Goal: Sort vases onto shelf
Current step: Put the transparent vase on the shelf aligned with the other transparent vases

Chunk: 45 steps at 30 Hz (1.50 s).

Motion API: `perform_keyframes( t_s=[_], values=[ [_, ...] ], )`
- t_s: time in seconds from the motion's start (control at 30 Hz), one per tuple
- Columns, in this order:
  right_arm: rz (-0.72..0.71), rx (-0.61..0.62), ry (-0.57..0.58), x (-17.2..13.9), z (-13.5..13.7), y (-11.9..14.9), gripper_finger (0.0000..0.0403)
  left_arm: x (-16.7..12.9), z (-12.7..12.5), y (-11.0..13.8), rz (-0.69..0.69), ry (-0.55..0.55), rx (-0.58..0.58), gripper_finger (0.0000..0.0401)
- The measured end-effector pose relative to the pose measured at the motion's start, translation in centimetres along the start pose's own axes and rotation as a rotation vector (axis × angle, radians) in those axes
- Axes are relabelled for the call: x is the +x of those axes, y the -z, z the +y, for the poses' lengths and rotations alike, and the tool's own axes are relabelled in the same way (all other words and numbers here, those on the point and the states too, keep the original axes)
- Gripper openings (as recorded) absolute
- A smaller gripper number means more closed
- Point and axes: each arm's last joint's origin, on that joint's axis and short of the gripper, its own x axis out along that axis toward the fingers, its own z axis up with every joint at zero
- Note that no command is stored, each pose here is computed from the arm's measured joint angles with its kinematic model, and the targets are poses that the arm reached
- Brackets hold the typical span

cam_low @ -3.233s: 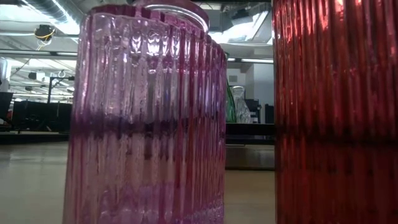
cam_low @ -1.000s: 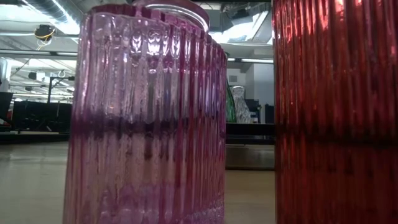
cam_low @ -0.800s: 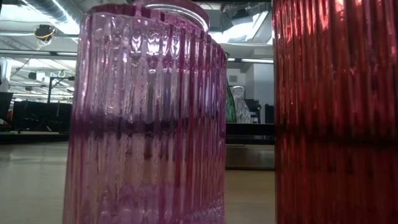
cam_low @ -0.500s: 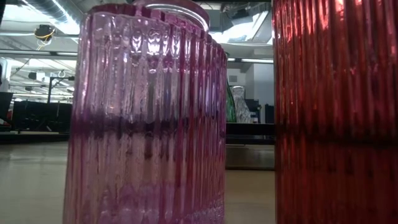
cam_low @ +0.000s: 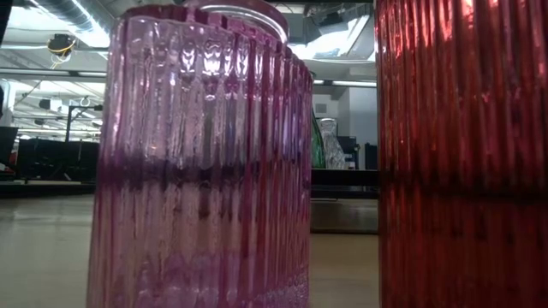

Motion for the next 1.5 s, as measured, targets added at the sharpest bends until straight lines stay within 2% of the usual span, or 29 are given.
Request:
perform_keyframes(
  t_s=[0.2, 0.37, 0.53, 0.63, 0.9, 1.2, 1.37, 1.5],
  values=[
    [0.001, -0.015, -0.095, 2.5, 0.0, -1.2, 0.0000, 0.9, -0.2, 0.5, 0.056, -0.070, 0.016, 0.0301],
    [0.004, -0.027, -0.161, 3.9, 0.3, -1.6, 0.0000, 1.4, -0.2, 0.8, 0.082, -0.082, 0.017, 0.0302],
    [0.028, -0.033, -0.140, 4.3, 0.1, -1.3, 0.0000, 1.3, -0.2, 1.6, 0.171, -0.157, 0.050, 0.0291],
    [0.032, -0.032, -0.125, 4.3, -0.1, -1.3, 0.0000, 1.3, -0.2, 2.0, 0.210, -0.146, 0.061, 0.0269],
    [0.059, -0.019, -0.113, 4.5, -0.2, -1.0, 0.0000, 1.5, 0.1, 2.1, 0.200, -0.095, -0.004, 0.0211],
    [0.096, -0.011, -0.087, 6.0, -0.4, -0.6, 0.0000, 1.7, 0.5, 2.0, 0.173, -0.052, -0.039, 0.0195],
    [0.113, -0.002, -0.090, 6.5, -0.8, -0.8, 0.0000, 1.7, 0.6, 2.1, 0.180, -0.054, -0.038, 0.0157],
    [0.112, 0.000, -0.091, 6.5, -0.8, -0.9, 0.0000, 1.8, 0.7, 2.1, 0.180, -0.054, -0.052, 0.0157]
  ],
)
